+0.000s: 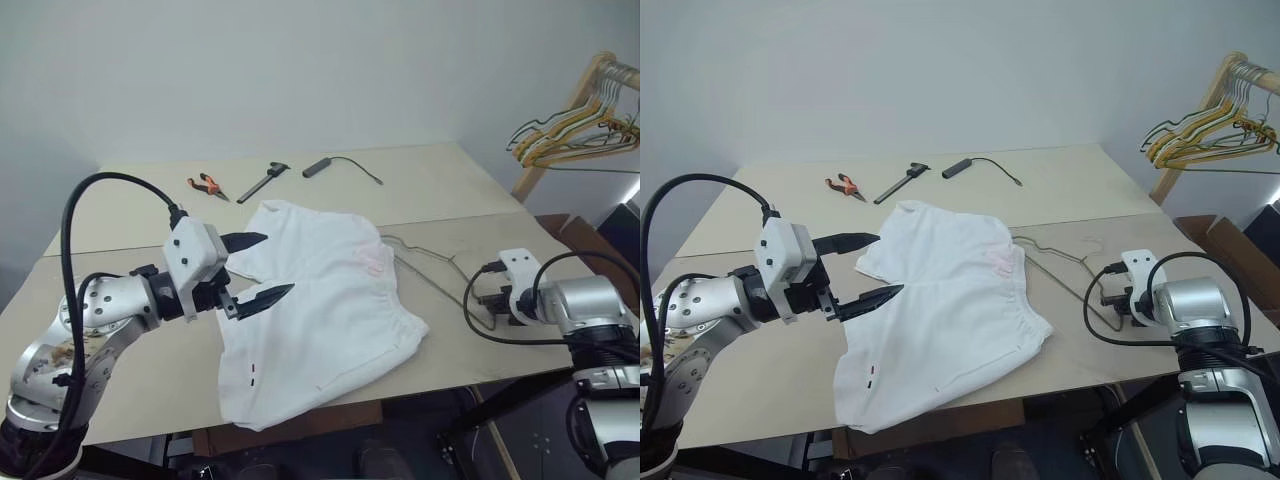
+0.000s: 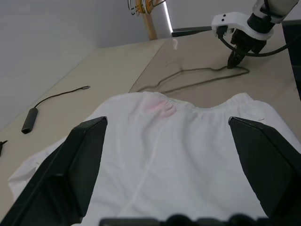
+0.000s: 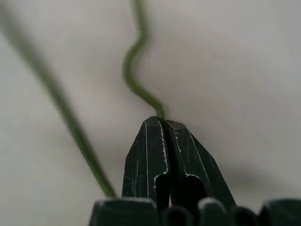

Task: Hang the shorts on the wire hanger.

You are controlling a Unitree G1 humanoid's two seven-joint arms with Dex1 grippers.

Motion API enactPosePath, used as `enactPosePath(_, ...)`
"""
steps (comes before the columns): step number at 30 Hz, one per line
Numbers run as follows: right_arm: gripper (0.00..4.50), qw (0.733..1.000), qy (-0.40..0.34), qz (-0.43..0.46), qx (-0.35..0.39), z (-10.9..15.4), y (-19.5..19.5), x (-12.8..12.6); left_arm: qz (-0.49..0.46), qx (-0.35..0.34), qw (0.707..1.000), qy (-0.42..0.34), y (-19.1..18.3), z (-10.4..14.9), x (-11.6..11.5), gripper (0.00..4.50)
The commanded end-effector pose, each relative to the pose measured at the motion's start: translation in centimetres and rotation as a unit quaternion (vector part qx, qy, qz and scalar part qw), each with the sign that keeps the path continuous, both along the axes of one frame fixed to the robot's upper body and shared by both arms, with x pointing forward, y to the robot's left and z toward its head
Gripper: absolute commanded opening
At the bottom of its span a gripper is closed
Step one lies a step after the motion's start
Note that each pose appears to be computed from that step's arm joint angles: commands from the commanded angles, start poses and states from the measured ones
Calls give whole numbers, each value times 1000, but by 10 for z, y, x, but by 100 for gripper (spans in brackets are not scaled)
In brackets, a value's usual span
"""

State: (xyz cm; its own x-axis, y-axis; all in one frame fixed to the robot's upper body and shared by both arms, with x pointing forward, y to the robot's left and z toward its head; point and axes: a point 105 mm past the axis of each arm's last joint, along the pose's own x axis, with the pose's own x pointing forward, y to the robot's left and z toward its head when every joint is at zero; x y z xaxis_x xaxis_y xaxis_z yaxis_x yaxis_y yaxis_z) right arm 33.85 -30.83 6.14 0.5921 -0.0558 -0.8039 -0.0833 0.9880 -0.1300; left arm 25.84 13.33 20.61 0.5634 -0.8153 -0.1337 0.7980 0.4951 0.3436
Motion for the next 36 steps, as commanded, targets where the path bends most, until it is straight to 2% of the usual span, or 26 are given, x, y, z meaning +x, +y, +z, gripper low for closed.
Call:
enactPosePath(1,5,1000,-23,-11,1,14,-1,7,-8,2,1000,-28,-2,11,-3,450)
enactPosePath(4,5,999,-40,-25,8,23,-1,11,-8,2,1000,-28,-2,11,-2,450)
enactPosePath(8,5,990,-112,-81,40,54,-2,25,-9,0,1000,-30,-3,11,0,450)
enactPosePath(12,5,970,-203,-126,51,83,-5,36,2,-12,999,-34,-3,14,3,450)
enactPosePath(14,5,951,-293,-93,10,107,1,42,11,-22,999,-34,-3,15,7,450)
enactPosePath(17,5,931,-364,-24,-8,127,23,42,24,-40,998,-30,-2,18,12,450)
enactPosePath(18,5,911,-405,45,-59,138,36,40,30,-55,998,-25,0,20,16,450)
enactPosePath(20,5,845,-462,202,-178,149,71,30,28,-96,995,-7,3,28,22,450)
enactPosePath(21,5,813,-473,264,-213,148,85,25,24,-111,994,3,4,31,24,450)
enactPosePath(23,5,755,-491,345,-264,146,102,18,15,-118,993,15,7,33,26,450)
enactPosePath(26,5,683,-510,427,-302,142,118,9,8,-111,993,26,12,33,30,450)
enactPosePath(32,5,614,-553,484,-288,148,136,-1,-4,-90,995,51,16,24,37,450)
enactPosePath(36,5,602,-561,491,-284,152,137,-3,-12,-81,994,69,12,15,40,450)
